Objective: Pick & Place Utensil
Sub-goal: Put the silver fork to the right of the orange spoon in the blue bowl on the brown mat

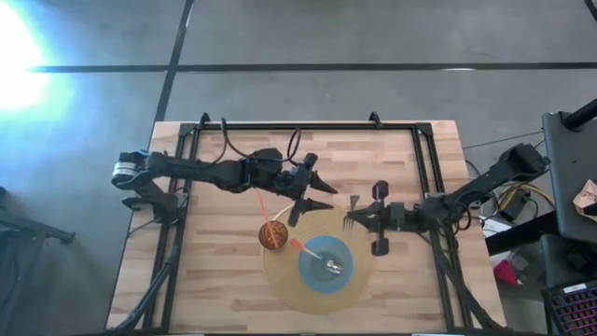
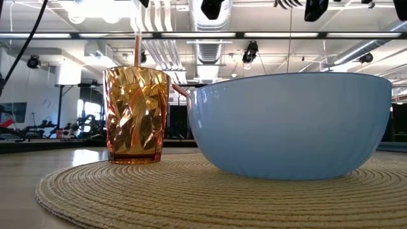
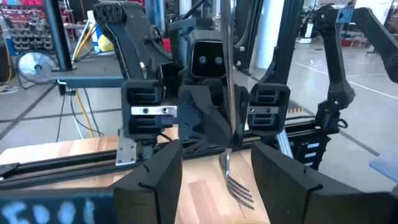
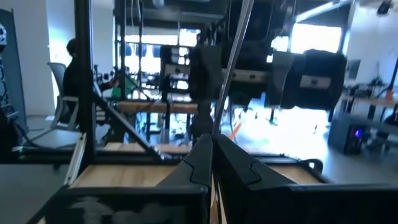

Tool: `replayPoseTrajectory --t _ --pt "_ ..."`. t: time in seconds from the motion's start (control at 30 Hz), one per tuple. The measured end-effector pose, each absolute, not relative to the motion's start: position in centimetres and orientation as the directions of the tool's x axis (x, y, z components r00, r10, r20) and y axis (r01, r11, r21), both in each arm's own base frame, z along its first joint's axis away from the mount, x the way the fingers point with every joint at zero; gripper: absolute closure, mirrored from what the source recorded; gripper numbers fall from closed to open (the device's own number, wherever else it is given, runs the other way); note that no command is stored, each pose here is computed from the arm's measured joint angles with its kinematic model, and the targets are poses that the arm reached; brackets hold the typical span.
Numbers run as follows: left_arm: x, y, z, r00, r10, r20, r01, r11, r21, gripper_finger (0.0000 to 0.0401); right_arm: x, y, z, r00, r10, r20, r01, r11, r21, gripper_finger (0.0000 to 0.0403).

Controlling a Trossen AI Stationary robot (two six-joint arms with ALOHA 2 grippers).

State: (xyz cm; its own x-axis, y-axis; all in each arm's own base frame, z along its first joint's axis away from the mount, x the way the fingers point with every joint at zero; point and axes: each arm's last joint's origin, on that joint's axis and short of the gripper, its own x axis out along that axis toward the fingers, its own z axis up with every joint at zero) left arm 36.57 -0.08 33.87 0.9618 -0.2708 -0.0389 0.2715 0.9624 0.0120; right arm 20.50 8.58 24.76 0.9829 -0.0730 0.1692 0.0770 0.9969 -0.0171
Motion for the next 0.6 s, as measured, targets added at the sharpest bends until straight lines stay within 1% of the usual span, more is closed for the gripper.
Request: replayPoseTrajectory --t 0.13,0.43,0.53,0.6 --pt "36.6 -0.6 33.9 0.958 -0.286 -0.017 0.286 0.958 0.018 0.0215 21.3 8.5 24.4 0.974 -0.094 0.207 0.101 0.994 -0.028 0.0394" --pt "36.5 -1.5 34.1 0.952 -0.307 -0.001 0.307 0.951 0.024 0.0215 24.4 8.6 23.5 0.976 -0.139 0.165 0.153 0.986 -0.07 0.0394" --pt "36.5 -1.5 34.1 0.954 -0.299 -0.002 0.299 0.954 0.024 0.0216 25.3 8.8 23.7 0.975 -0.147 0.168 0.165 0.982 -0.094 0.0394" --pt "36.5 -1.4 34.1 0.954 -0.299 -0.002 0.299 0.954 0.024 0.0218 25.7 8.9 23.9 0.969 -0.181 0.168 0.2 0.974 -0.103 0.0394"
